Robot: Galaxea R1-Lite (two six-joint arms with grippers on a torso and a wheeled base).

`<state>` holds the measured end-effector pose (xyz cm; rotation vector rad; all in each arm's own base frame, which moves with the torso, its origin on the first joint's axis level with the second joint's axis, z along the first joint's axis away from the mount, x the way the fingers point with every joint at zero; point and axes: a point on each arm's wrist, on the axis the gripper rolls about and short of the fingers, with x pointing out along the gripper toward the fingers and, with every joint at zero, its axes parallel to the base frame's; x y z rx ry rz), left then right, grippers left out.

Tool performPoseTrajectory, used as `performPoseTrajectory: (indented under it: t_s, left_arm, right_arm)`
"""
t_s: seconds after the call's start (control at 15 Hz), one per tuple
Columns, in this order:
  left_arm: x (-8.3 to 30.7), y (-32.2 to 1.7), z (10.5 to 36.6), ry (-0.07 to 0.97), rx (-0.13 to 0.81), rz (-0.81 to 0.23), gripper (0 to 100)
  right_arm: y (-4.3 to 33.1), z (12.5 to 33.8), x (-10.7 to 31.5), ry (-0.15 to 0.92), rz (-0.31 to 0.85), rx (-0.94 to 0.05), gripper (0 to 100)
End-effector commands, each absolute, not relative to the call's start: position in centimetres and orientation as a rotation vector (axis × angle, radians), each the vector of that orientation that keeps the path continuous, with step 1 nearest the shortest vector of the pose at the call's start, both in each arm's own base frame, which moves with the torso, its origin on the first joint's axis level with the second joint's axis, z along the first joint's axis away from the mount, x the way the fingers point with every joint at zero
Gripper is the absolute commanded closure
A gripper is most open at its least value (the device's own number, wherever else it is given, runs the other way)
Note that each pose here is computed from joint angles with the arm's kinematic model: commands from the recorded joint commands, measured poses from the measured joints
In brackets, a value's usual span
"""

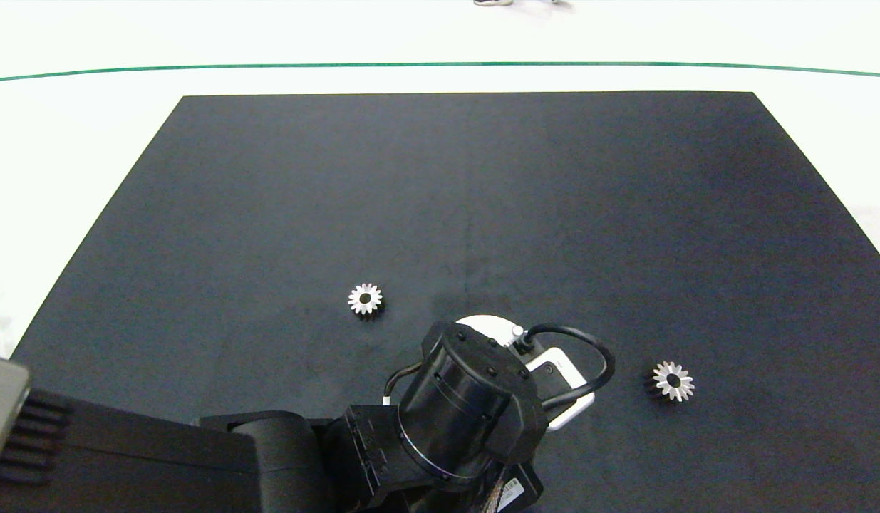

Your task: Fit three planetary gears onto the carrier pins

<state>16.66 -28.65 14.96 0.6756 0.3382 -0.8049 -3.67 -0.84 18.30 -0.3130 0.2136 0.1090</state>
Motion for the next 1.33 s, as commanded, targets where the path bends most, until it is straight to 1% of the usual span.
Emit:
performPoseTrajectory:
  t_s: [0.07, 0.13, 0.2, 0.33, 0.47, 0.6, 0.67, 0.8, 1.0, 1.2, 1.33]
  left_arm:
    - [16.4, -28.4, 15.7, 0.320, 0.666, -0.805, 0]
    - [16.1, -27.4, 17.7, 0.283, 0.634, -0.793, 0]
    - [16.1, -26.4, 18.9, 0.287, 0.631, -0.780, 0]
    - [16.9, -23.6, 22.6, 0.299, 0.611, -0.708, 0]
    - [18.4, -21.4, 25.2, 0.293, 0.574, -0.620, 0]
    - [19.8, -19.9, 26.4, 0.288, 0.549, -0.547, 0]
    - [20.6, -19.0, 26.6, 0.297, 0.545, -0.506, 0]
    - [20.5, -18.4, 26.4, 0.319, 0.550, -0.496, 0]
    - [20.8, -18.6, 24.5, 0.363, 0.550, -0.519, 0]
    - [22.4, -19.2, 22.0, 0.333, 0.516, -0.518, 0]
    - [22.9, -19.1, 21.6, 0.337, 0.517, -0.516, 0]
  right_arm:
    - [-0.8, 18.2, -3.7, 0.217, 0.112, -0.316, 0]
    - [-0.8, 18.2, -3.7, 0.217, 0.112, -0.316, 0]
    - [-0.8, 18.1, -3.7, 0.217, 0.110, -0.316, 0]
    - [-0.8, 17.9, -3.6, 0.225, 0.111, -0.317, 0]
    - [-0.9, 17.6, -3.7, 0.223, 0.113, -0.317, 0]
    - [-0.9, 17.5, -3.8, 0.222, 0.109, -0.316, 0]
    - [-0.9, 17.5, -3.8, 0.222, 0.109, -0.316, 0]
    - [-0.9, 17.5, -3.8, 0.222, 0.108, -0.318, 0]
    - [-0.9, 17.4, -3.9, 0.215, 0.106, -0.317, 0]
    - [-0.9, 17.5, -4.0, 0.212, 0.104, -0.317, 0]
    - [-0.9, 17.4, -4.0, 0.215, 0.104, -0.318, 0]
